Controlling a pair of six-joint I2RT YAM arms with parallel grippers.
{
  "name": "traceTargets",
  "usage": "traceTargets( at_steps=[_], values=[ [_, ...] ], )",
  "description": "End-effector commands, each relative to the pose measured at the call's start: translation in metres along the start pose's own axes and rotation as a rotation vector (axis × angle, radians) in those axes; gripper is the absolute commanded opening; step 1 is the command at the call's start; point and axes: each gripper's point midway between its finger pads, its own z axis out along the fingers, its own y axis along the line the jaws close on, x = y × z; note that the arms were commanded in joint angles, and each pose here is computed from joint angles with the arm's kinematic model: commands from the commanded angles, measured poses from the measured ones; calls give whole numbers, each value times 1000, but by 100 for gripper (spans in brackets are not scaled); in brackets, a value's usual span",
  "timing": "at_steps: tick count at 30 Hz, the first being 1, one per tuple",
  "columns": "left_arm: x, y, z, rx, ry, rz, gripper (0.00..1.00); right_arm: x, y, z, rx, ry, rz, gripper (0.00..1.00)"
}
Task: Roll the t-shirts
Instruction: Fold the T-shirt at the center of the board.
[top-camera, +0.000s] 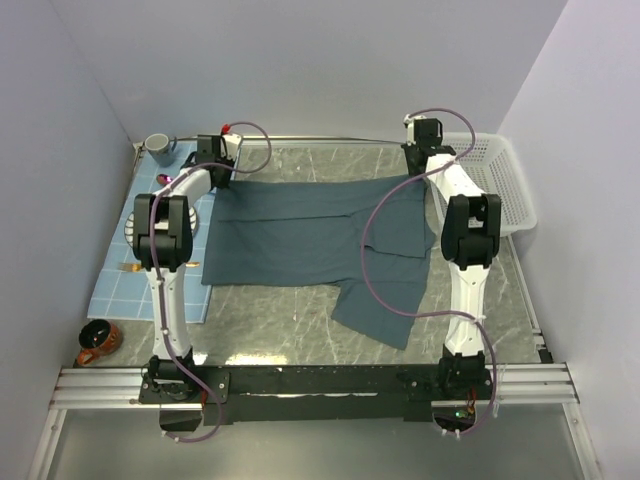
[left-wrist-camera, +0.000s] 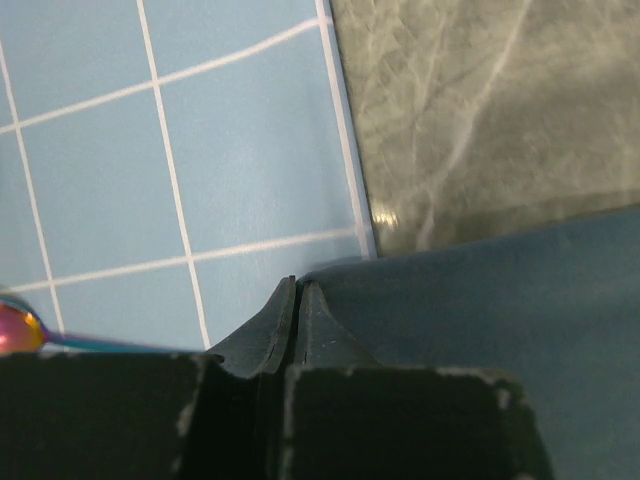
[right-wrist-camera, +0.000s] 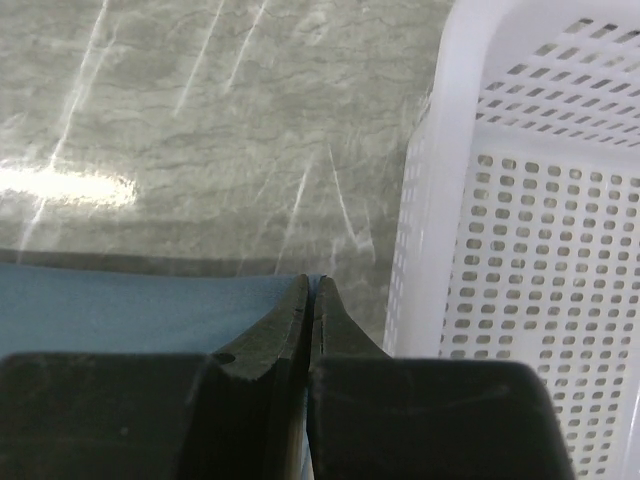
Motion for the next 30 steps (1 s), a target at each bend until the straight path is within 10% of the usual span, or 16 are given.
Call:
traceTargets(
  at_steps=[1, 7, 13, 20, 30],
  values=[
    [-39, 16, 8, -74, -98, -22, 1, -24, -20, 7, 96, -55, -28, 0],
    [-52, 26, 20, -131, -118, -10, 12, -41, -28, 16, 149, -85, -40, 4],
    [-74, 41, 1, -200, -163, -61, 48, -70, -40, -7, 211, -172, 9, 65],
    [-149, 56, -99, -182, -348, -151, 68, -119, -22, -109, 4, -333, 93, 70],
    [-27, -30, -206, 265, -169, 205, 76, 56, 82, -261, -635, -306, -602, 71]
  ],
)
